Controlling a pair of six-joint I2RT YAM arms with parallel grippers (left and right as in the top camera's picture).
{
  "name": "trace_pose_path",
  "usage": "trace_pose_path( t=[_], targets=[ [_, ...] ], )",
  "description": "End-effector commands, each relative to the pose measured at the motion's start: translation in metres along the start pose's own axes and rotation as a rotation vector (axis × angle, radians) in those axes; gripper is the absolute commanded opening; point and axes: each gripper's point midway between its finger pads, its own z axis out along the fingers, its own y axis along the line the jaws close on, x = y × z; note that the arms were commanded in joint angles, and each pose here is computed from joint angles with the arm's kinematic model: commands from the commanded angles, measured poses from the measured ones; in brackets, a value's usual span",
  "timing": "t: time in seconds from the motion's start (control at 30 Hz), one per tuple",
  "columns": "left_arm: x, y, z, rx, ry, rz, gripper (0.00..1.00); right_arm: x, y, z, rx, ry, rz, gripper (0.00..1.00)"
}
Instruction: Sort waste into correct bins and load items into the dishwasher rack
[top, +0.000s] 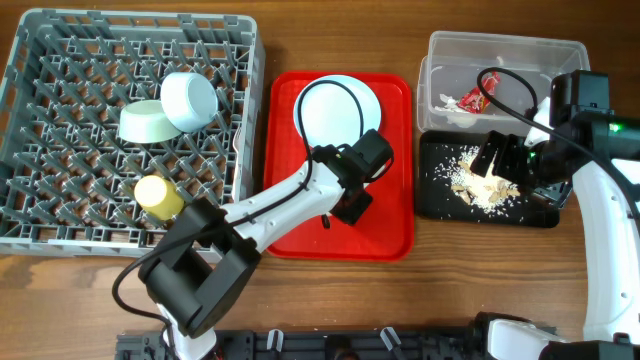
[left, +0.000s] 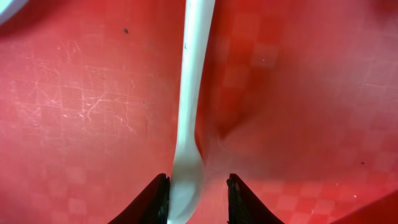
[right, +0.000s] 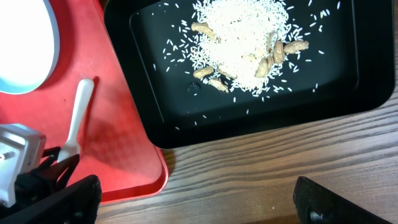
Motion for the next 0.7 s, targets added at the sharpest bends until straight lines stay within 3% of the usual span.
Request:
trace_pose_path(
  t=[0.0, 0.3, 0.67],
  targets=[
    [-0.002, 0.005, -0.012, -0.011, -0.031, -0.009, 0.31, -0.001, -0.003, -0.005, 0.01, -0.023, -0.019, 1.0],
    [0.002, -0.007, -0.013, 0.063, -0.013, -0.007, 0.32, -0.001, -0.003, -0.005, 0.01, -0.023, -0.027, 1.0],
    [0.01, -0.014, -0.013, 0.1, 0.025, -0.029, 0.4, 0.0, -0.003, -0.005, 0.01, -0.021, -0.03, 1.0]
  ],
)
